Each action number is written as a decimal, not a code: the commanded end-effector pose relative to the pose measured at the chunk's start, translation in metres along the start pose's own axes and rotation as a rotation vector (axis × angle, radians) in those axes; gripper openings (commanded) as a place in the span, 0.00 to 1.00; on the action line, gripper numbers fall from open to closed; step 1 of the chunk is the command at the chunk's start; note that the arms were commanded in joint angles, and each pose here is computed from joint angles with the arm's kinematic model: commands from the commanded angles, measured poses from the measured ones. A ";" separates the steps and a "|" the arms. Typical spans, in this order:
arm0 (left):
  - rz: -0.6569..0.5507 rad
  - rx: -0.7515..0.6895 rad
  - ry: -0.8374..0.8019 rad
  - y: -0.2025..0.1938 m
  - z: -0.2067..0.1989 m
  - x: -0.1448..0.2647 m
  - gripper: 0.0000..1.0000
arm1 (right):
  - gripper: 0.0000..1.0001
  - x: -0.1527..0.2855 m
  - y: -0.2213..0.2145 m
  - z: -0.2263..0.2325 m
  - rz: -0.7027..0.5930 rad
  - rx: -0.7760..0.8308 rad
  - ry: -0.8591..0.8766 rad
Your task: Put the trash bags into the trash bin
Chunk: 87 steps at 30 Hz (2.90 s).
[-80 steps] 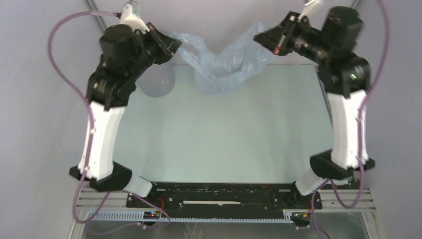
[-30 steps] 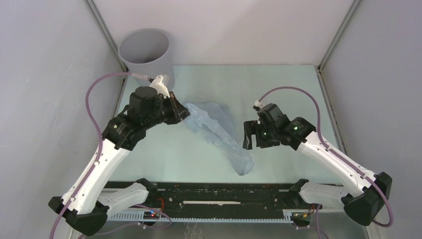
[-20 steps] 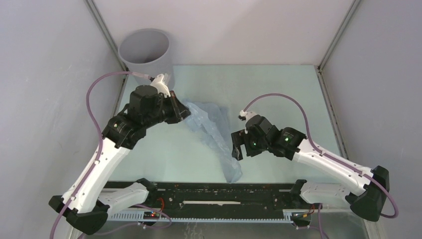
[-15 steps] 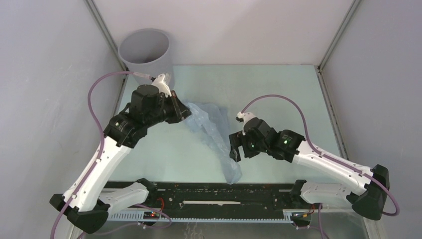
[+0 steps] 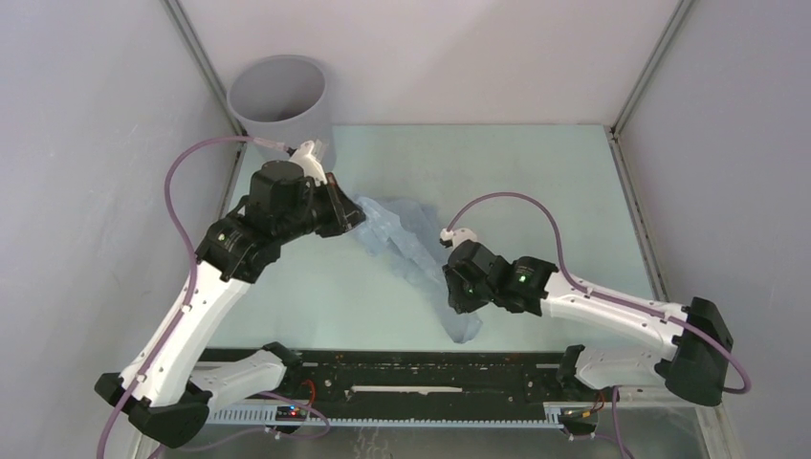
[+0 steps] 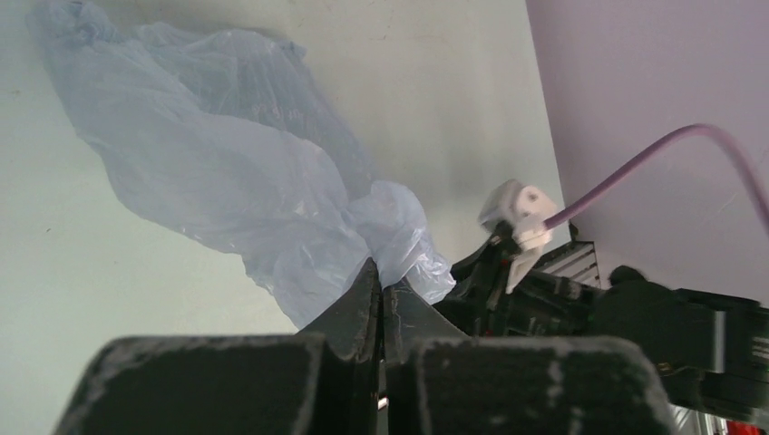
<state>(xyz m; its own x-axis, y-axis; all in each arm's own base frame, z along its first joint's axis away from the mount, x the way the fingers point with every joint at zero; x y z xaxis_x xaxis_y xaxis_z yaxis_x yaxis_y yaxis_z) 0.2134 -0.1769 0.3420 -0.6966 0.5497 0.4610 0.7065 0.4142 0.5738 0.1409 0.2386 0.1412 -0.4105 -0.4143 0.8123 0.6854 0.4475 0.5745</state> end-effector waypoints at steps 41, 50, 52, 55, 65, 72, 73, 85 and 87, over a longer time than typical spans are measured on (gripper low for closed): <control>0.120 0.227 0.273 -0.098 0.131 -0.063 0.00 | 0.00 0.014 0.032 -0.059 0.020 -0.284 0.239; -0.181 0.033 0.033 -0.016 0.045 -0.008 0.00 | 0.00 0.089 0.105 -0.057 -0.256 -0.274 0.262; -0.214 0.009 0.008 0.003 0.026 0.002 0.00 | 0.00 0.104 0.117 -0.064 -0.284 -0.271 0.248; -0.235 -0.021 -0.032 0.021 0.004 0.008 0.00 | 0.00 0.123 0.128 -0.070 -0.338 -0.282 0.249; -0.258 -0.040 -0.007 0.027 0.003 0.021 0.76 | 0.00 0.158 0.107 -0.100 -0.399 -0.419 0.097; -0.456 0.044 0.089 0.063 0.014 0.055 0.98 | 0.00 0.188 0.086 -0.105 -0.462 -0.463 -0.002; -0.477 0.070 0.128 0.070 0.020 0.057 0.98 | 0.00 0.190 0.084 -0.104 -0.469 -0.466 -0.003; -0.780 0.527 0.305 0.168 0.095 0.030 0.94 | 0.00 0.190 0.087 -0.098 -0.462 -0.474 0.045; -0.777 0.595 0.261 0.186 0.103 0.015 0.93 | 0.00 0.190 0.088 -0.100 -0.460 -0.470 0.039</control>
<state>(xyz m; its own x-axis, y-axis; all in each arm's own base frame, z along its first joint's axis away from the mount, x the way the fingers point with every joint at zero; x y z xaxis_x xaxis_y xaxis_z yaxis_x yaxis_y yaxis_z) 0.3106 -0.0319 0.3705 -0.9251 -0.1436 0.3515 0.0734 0.8406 0.5367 0.1811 0.1196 0.3284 -0.6999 -0.5068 0.5033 0.6484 -0.1551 0.7453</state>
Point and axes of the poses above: each gripper's point midway between its finger pads, its own x axis back along the fingers, its own z axis along the line the jaws close on, y = z × x, the point moved 3 cm from there along x, back along the fingers, and after that the axes turned 9 degrees about x, right-handed, at the moved point
